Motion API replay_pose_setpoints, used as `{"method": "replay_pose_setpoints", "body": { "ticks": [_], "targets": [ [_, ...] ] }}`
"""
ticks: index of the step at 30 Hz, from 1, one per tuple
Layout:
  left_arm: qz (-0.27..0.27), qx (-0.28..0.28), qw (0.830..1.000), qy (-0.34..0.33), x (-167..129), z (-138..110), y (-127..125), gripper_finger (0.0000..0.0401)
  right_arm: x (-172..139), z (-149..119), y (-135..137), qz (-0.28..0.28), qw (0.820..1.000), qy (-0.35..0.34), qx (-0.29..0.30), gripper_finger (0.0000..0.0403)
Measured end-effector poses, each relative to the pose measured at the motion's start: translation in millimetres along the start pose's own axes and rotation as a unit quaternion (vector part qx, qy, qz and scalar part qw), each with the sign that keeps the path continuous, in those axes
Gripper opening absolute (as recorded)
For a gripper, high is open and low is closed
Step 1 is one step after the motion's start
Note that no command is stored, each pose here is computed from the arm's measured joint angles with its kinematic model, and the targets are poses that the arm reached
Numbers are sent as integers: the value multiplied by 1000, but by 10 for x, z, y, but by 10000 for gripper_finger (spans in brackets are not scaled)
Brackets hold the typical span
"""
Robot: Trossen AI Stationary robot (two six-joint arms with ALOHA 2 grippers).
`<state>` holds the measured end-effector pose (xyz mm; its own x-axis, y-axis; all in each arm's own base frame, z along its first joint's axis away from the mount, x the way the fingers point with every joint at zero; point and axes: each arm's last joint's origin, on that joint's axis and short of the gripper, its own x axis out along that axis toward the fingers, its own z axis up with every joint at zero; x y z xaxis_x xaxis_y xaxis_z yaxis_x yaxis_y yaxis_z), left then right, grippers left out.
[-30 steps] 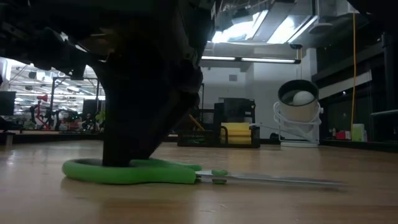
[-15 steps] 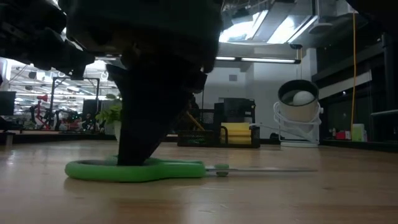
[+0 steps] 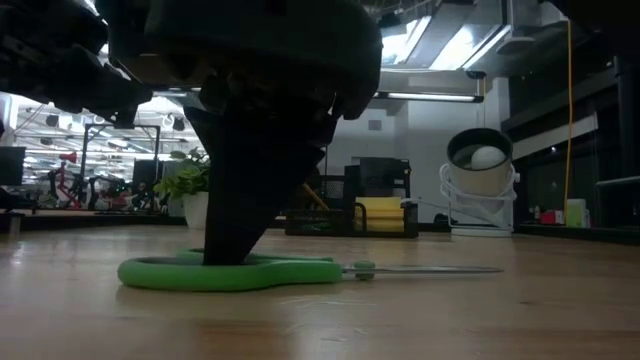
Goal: Pick and place office supplies into organizer
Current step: Put the green scissor into the black organizer
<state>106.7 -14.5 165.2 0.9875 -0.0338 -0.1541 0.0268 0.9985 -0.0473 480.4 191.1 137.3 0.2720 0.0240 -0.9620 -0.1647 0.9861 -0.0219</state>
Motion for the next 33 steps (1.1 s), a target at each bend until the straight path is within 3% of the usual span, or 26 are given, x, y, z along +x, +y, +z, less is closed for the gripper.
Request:
{"method": "replay_pose_setpoints", "body": {
  "ticks": [5,18,33],
  "targets": [
    [0,-3,1000,0,0,0,0,3,-97,44,-65,-5,1000,9,3,86],
    [0,-7,1000,0,0,0,0,2,-285,111,-115,-6,1000,-6,9,89],
    [0,-12,1000,0,0,0,0,1,-1092,202,-247,-46,994,-101,-18,89]
  ]
}}
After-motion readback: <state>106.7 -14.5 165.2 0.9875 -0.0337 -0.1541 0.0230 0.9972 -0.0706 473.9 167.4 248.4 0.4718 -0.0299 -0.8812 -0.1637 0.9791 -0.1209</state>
